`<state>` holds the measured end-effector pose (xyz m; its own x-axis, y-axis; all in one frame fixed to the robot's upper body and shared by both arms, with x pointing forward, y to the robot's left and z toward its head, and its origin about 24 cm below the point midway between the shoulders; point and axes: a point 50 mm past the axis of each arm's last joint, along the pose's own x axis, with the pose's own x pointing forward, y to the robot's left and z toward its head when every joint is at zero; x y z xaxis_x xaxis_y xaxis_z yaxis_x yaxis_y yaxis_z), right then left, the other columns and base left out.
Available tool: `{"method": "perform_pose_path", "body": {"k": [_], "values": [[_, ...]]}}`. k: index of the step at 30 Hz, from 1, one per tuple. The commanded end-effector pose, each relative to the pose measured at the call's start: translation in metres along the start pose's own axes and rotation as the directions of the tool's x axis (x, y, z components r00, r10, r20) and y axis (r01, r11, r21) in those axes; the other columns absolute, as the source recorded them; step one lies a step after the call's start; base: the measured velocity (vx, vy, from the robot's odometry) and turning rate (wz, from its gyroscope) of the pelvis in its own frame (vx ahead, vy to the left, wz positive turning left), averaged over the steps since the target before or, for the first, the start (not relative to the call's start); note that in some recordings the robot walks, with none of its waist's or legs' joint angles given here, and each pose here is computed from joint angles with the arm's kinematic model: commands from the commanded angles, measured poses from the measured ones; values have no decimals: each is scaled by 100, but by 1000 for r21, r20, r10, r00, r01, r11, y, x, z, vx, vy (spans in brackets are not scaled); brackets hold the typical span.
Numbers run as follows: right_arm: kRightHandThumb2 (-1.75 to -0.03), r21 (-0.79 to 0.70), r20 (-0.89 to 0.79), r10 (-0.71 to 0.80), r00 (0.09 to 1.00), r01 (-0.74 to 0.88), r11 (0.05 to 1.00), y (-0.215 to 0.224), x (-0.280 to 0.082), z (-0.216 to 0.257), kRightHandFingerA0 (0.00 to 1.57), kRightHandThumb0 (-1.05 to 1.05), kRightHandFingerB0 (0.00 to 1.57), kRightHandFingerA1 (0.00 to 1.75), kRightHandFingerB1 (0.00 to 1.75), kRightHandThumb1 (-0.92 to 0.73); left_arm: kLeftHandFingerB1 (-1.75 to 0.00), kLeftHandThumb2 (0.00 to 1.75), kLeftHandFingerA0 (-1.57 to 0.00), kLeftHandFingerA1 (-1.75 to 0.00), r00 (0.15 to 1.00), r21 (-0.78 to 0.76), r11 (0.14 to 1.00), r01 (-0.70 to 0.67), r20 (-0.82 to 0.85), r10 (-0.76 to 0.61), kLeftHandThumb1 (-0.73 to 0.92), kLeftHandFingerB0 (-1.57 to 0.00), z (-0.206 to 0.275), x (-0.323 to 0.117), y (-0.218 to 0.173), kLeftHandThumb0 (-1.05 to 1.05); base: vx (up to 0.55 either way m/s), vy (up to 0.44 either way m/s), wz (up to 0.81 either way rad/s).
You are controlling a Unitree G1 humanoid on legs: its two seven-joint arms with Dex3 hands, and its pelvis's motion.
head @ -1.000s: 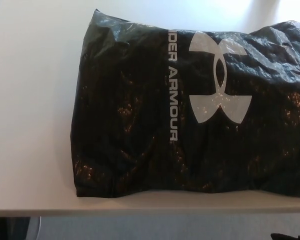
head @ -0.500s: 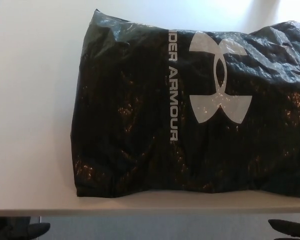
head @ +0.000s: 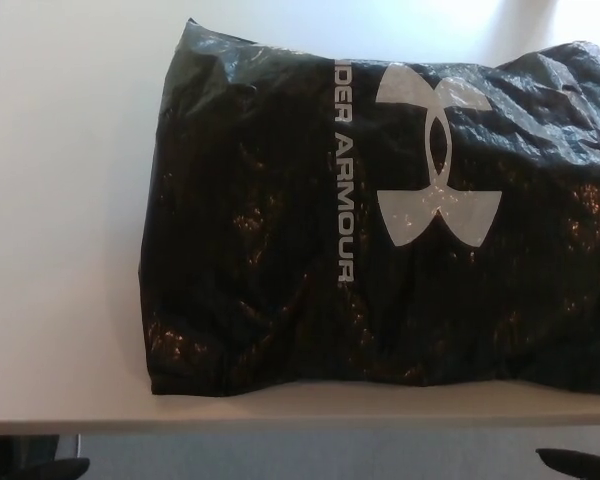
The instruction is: A plastic bag is kept in the middle of the desk and the robot uses both its hands to grab the bag from the left and right and brings its hands close together to compress the bag
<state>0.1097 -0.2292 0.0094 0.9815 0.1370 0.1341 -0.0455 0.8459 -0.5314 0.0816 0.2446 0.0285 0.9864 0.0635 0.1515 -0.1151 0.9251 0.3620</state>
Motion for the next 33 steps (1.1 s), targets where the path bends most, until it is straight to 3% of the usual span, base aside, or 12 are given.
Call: {"method": "perform_pose_path", "body": {"k": [1,9,15,18,22,23,24,26,27,30,33], "values": [[-59,49,89,-87,992,83,995,-7,-14,9,82,-15,70,57,48,-64,-59,61,-83,-75,999,-16,1000,-7,31,7,68,-77,11,-13,2,-13,0,0,0],[-58,70,284,-273,919,264,962,-45,12,43,78,-10,69,51,48,-63,-60,64,-79,-76,975,14,995,-101,202,96,69,-74,48,1,23,-12,0,0,0],[-58,93,421,-495,760,507,857,-115,44,74,87,-11,71,58,50,-62,-65,60,-88,-76,840,94,954,-285,503,202,68,-81,103,66,75,-16,0,0,0],[-58,117,526,-539,658,572,812,-143,60,96,93,-8,72,66,53,-61,-70,60,-91,-79,727,80,925,-371,646,235,66,-84,143,95,106,-17,0,0,0],[-58,122,610,-533,586,595,795,-168,80,116,89,-16,72,58,51,-60,-70,63,-91,-84,652,67,889,-452,705,279,67,-84,175,115,127,-23,0,0,0],[-78,113,652,-538,534,633,766,-184,96,131,88,-26,74,69,65,-49,-75,72,-92,-89,595,28,882,-470,749,293,62,-86,193,130,136,-21,0,0,0],[-78,113,668,-546,505,657,746,-196,107,143,87,-24,73,70,65,-49,-77,74,-94,-93,558,5,871,-492,769,311,60,-86,206,141,141,-23,0,0,0],[-80,143,667,-558,495,649,747,-204,118,150,87,-25,74,72,67,-50,-77,77,-94,-94,546,14,854,-521,774,321,60,-88,212,150,145,-23,0,0,0],[-57,157,652,-572,498,649,744,-209,126,154,93,-22,78,62,53,-60,-77,78,-94,-93,544,22,844,-536,773,325,59,-89,216,158,146,-19,0,0,0],[-57,217,601,-630,492,658,721,-219,149,155,89,-20,80,59,55,-58,-80,82,-94,-97,559,17,845,-535,757,338,56,-88,219,181,146,-16,0,0,0],[-56,226,565,-630,532,635,739,-220,169,143,89,-22,80,69,52,-62,-81,82,-95,-98,580,31,844,-535,740,341,58,-88,210,204,145,-15,0,0,0]]}}
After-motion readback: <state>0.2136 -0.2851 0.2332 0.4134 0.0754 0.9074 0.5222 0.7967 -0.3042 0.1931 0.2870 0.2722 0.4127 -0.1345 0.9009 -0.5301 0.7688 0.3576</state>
